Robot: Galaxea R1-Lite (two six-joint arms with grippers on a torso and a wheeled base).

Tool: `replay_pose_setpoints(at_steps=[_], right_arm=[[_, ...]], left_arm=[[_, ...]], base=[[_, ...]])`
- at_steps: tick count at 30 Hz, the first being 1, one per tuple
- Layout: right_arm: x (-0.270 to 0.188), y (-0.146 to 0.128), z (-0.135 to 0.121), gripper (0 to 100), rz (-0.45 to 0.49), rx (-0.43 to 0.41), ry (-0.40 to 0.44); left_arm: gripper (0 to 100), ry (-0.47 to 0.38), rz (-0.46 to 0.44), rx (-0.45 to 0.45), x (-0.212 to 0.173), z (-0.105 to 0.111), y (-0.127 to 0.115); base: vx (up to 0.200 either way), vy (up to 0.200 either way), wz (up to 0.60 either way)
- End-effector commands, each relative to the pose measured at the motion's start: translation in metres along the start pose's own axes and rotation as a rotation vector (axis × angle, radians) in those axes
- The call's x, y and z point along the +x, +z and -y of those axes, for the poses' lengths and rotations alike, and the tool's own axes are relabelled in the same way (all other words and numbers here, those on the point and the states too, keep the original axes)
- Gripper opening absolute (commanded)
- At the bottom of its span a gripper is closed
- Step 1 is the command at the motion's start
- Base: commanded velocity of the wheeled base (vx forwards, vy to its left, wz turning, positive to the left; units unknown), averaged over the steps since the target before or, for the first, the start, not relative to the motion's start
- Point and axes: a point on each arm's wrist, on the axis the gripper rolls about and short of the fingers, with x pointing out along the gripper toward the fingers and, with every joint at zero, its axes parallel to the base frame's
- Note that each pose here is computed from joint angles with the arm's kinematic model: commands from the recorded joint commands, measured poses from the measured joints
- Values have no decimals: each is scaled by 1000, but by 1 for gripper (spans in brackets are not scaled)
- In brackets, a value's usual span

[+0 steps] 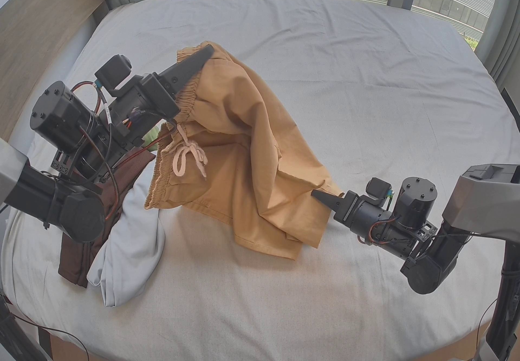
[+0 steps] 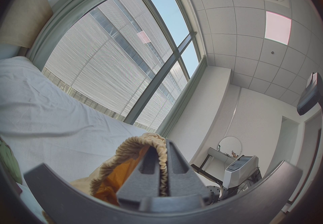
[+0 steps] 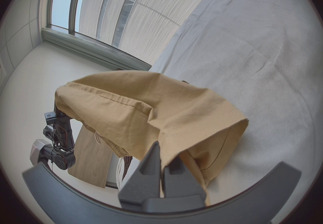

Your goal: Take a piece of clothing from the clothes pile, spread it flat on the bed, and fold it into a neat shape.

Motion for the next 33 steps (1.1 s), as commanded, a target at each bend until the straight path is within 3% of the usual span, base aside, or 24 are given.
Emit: replay_pose_setpoints(at_steps=[1,2,9,15,27,33], right_arm=[[-6,11,-4,0,31,-8,7],[-17,29,-16,0,82,-24,29],[-57,56,-49,0,110,-69,122],[-68,68,-52,0,147,-162,123],[-99,92,-89,0,229,-245,239],[-109,102,-89,0,266,-265,229]], left_arm=[[0,5,-7,-7,-2,0,-1],[0,8,-17,-16,-6,2,-2],[0,1,-31,-56,-20,19,6],[0,-3,-50,-107,-32,29,10],[0,21,-138,-155,-49,29,-10],[0,56,-163,-163,-56,18,-15]], base=[[0,0,0],[0,0,0],[0,0,0],[0,0,0],[0,0,0],[0,0,0]])
